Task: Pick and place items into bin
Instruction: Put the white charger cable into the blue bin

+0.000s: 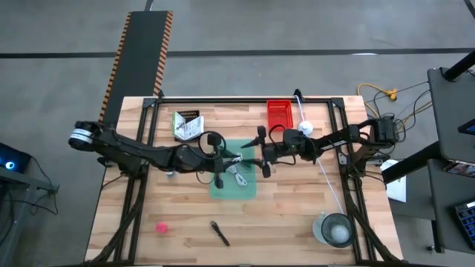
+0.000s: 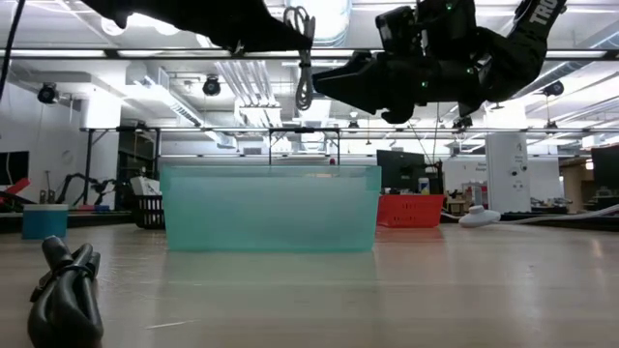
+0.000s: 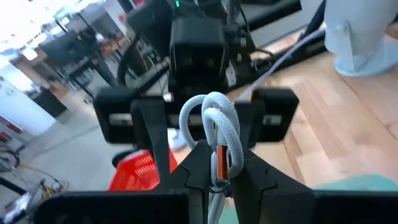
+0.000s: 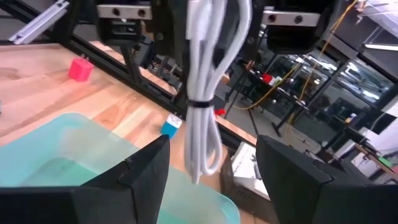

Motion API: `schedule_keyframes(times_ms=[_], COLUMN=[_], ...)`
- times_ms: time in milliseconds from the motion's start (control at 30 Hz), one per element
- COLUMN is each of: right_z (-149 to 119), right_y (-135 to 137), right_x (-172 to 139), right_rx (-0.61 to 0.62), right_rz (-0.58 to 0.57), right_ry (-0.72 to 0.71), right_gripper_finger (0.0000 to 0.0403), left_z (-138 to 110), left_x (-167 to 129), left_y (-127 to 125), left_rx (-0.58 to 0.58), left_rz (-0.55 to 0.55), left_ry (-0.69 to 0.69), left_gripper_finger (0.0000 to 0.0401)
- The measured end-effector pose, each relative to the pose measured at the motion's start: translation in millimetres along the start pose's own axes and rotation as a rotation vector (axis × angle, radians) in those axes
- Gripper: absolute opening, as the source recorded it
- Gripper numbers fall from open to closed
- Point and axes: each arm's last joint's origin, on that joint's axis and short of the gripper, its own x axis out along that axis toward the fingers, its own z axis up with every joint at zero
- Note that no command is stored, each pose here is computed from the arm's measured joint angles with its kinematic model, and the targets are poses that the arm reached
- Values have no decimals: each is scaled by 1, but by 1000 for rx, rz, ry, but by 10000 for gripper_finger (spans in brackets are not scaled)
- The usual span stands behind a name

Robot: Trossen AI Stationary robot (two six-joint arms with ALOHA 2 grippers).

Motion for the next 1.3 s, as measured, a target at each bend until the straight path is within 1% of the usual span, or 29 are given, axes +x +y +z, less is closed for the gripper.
schedule_keyframes(times_ms=[200,367,533,667,767,867,1000,1167,1300], right_z=[0,-2,-1,0,0,0,-1,-1,-2], right_y=[0,-3,-2,-1,-1,0,1,1,2], right_x=[0,0,0,0,0,0,1,1,1], right_rx=[1,11,11,5,2,-3,-9,-32,-31], right_rz=[-4,-93,-90,-79,-77,-75,-63,-59,-55], right_ry=[2,54,52,44,44,45,51,56,64], right_gripper_finger=[222,215,204,187,165,135,85,19,13], left_z=[0,0,0,0,0,0,0,-1,-2], left_x=[6,6,7,7,7,7,7,7,7], left_y=[0,0,1,1,1,1,1,1,1], left_rx=[16,17,15,12,12,11,8,5,11], left_rz=[26,29,32,32,32,34,33,35,27], left_ry=[-41,-41,-43,-42,-41,-42,-41,-39,-23], left_gripper_finger=[22,22,22,22,22,22,35,37,39])
